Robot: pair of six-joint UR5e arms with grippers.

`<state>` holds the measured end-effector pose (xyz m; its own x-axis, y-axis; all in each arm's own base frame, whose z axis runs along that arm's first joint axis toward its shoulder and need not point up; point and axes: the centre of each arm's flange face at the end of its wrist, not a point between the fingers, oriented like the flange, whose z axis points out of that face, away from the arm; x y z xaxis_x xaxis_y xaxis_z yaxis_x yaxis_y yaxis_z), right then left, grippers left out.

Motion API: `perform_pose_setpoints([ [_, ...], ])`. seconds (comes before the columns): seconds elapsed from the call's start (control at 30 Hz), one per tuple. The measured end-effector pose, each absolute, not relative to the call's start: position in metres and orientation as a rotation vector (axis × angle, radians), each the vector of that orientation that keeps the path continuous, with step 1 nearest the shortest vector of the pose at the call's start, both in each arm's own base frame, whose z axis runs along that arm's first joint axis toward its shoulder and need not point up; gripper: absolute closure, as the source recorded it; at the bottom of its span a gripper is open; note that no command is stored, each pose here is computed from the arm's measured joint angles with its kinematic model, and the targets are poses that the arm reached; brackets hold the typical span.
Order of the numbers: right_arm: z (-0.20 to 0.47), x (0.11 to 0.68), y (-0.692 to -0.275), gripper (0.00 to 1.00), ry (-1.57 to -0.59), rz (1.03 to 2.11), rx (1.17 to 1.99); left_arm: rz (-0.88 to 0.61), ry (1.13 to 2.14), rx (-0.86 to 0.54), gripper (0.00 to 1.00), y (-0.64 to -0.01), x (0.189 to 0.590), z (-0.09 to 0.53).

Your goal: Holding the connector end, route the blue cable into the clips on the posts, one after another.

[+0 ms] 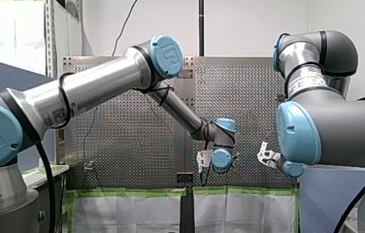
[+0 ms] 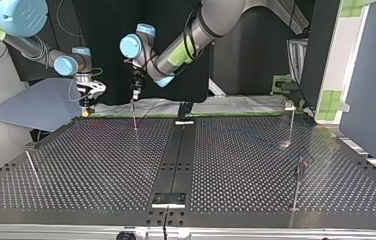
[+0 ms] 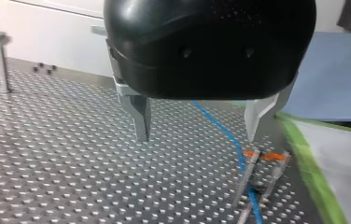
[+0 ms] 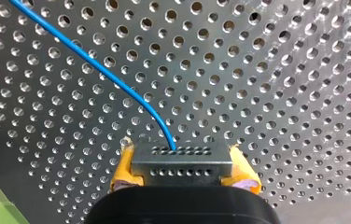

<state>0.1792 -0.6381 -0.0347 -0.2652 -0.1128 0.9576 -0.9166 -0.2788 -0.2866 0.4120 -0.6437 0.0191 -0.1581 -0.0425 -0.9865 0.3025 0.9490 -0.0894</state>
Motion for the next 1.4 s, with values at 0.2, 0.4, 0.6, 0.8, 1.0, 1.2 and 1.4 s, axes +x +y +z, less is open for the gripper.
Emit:
perform_pose_setpoints([
  [0.2, -0.034, 0.180, -0.639, 1.00, -1.313, 1.617, 1.336, -0.363, 1.670, 0.127, 0.00, -0.638, 0.410, 0.043],
  [0.4, -0.033, 0.181, -0.639, 1.00, -1.312, 1.623, 1.332, -0.416, 1.636, 0.054, 0.00, -0.621, 0.428, 0.065],
  [0.6, -0.034, 0.182, -0.639, 1.00, -1.313, 1.632, 1.337, -0.479, 1.604, -0.007, 0.00, -0.598, 0.451, 0.086],
  [0.8, -0.034, 0.185, -0.638, 1.00, -1.309, 1.642, 1.351, -0.481, 1.605, -0.010, 0.00, -0.571, 0.469, 0.102],
  [1.0, -0.034, 0.183, -0.638, 1.00, -1.314, 1.642, 1.350, -0.464, 1.571, 0.013, 0.00, -0.545, 0.487, 0.121],
  [1.2, -0.033, 0.185, -0.639, 1.00, -1.309, 1.650, 1.345, -0.468, 1.522, 0.032, 0.00, -0.524, 0.499, 0.142],
  [1.4, -0.032, 0.186, -0.639, 1.00, -1.308, 1.652, 1.345, -0.527, 1.481, 0.020, 0.00, -0.513, 0.499, 0.161],
])
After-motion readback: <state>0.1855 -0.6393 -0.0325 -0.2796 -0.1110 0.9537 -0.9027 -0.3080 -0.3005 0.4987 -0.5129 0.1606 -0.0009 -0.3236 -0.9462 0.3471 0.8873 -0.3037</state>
